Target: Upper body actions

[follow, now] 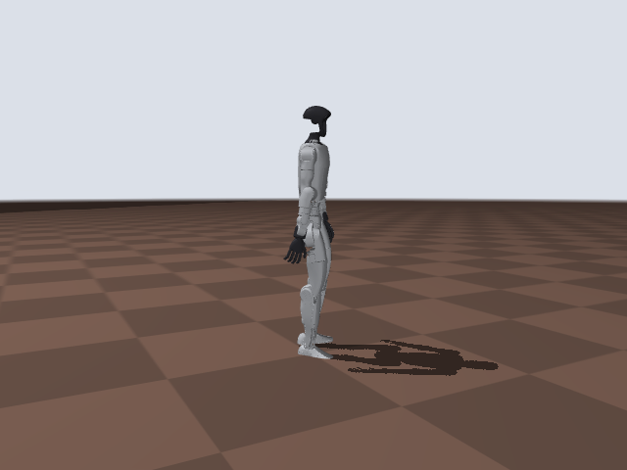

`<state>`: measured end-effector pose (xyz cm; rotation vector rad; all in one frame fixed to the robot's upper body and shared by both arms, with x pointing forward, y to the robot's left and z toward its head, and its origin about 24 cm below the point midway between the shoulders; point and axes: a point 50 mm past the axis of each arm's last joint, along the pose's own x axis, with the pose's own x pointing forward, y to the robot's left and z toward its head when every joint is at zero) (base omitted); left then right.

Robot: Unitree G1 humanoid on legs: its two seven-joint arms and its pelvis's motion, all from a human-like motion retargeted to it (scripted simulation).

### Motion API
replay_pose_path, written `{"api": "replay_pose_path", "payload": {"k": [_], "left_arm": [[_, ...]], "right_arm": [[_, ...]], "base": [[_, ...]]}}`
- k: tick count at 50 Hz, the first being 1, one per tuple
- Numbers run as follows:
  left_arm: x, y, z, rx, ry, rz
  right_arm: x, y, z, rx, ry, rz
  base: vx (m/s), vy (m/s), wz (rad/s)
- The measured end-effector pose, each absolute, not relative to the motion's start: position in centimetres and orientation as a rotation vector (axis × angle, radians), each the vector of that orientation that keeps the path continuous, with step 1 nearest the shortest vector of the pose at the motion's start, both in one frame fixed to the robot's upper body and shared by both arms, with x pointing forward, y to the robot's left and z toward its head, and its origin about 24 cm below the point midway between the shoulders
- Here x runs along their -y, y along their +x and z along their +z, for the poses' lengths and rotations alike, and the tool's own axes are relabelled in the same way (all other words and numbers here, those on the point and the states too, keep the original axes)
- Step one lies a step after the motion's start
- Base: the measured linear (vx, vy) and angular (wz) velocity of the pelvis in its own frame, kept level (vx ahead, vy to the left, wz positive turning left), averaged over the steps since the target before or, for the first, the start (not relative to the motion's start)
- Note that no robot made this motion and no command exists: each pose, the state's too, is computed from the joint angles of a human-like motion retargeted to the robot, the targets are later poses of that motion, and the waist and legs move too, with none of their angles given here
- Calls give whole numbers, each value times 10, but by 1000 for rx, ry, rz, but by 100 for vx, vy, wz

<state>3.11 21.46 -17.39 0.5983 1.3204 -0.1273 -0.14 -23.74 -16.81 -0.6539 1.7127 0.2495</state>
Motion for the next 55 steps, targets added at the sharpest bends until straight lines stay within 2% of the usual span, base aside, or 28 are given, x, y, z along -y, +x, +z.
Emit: {"api": "replay_pose_path", "payload": {"k": [3,5,10,18,22,27,30,35,40,45,50,55], "left_arm": [[-218,34,-171,-1265,559,160],[-217,34,-170,-1261,487,265],[-223,24,-172,-1345,382,248],[-222,-21,-171,-1517,501,263],[-203,-56,-171,-1696,377,187],[-177,-86,-169,-1881,96,-95],[-165,-91,-168,-1912,52,-234],[-159,-81,-171,-1862,223,-300],[-176,-69,-173,-1852,466,-267],[-196,-47,-174,-1808,596,-348],[-198,-25,-177,-1746,610,-396],[-178,-19,-180,-1674,421,-352]], "right_arm": [[248,-5,-165,-1738,-653,212],[253,-9,-163,-1764,-648,187],[255,-17,-162,-1816,-607,144],[234,-2,-168,-1743,-594,205],[222,12,-172,-1674,-630,277],[203,33,-176,-1549,-667,356],[196,43,-177,-1478,-697,410],[190,52,-177,-1418,-770,448],[186,47,-177,-1405,-794,478],[187,24,-178,-1478,-759,463],[190,-4,-177,-1631,-679,431],[192,-16,-176,-1696,-656,423]], "base": [[0,9,160],[3,12,145],[5,12,183],[12,14,115],[16,15,74],[15,17,89],[14,13,97],[11,5,116],[15,-1,47],[18,-8,75],[14,-10,-5],[13,-11,-3]]}}
